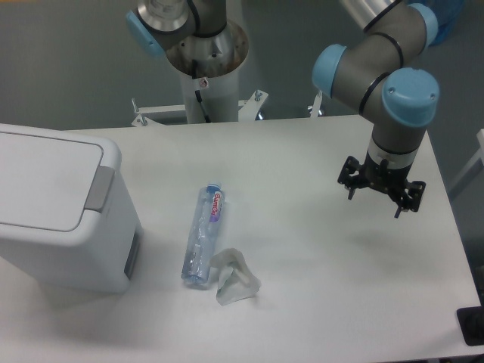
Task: Open the trash can
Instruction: 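Move the gripper from its start pose toward the white trash bin, then swing the open gripper over to the lid of the white bin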
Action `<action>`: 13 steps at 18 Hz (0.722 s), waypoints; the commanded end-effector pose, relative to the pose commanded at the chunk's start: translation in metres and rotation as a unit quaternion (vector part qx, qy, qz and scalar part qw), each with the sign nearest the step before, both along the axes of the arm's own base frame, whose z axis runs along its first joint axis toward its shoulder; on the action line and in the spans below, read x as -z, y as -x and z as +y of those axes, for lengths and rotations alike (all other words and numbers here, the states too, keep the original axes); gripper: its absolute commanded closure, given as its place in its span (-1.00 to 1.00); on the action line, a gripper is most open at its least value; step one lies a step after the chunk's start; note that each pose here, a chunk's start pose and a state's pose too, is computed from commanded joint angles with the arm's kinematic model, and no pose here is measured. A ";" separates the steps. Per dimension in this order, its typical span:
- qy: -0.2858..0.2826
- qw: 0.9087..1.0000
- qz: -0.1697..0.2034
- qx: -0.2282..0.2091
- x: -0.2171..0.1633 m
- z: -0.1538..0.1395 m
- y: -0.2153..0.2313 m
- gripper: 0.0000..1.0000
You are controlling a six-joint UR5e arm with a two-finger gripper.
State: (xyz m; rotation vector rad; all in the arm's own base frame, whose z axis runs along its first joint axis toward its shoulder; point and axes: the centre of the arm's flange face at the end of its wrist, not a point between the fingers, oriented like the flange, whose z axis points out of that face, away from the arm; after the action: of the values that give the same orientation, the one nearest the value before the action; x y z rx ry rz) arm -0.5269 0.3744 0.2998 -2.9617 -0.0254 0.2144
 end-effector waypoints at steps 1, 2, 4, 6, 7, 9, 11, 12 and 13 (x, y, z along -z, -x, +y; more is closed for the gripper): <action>-0.004 1.000 0.000 -0.018 0.004 0.001 -0.004 -1.00; -0.009 0.999 -0.004 -0.040 0.003 0.002 -0.006 -1.00; -0.021 0.998 -0.007 -0.059 -0.004 0.015 -0.017 -1.00; -0.023 0.998 -0.011 -0.061 -0.003 0.027 -0.025 -1.00; -0.023 0.998 -0.012 -0.054 -0.002 0.033 -0.031 -1.00; -0.036 0.998 -0.024 -0.038 -0.001 0.046 -0.044 -1.00; -0.074 0.995 -0.053 -0.043 -0.010 0.065 -0.064 -1.00; -0.099 0.991 -0.065 -0.064 -0.025 0.068 -0.072 -1.00; -0.126 0.986 -0.075 -0.077 -0.042 0.070 -0.079 -1.00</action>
State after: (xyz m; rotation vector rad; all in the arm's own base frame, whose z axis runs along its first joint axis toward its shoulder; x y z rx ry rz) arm -0.4478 0.4448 0.3420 -2.7168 -0.2812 0.0064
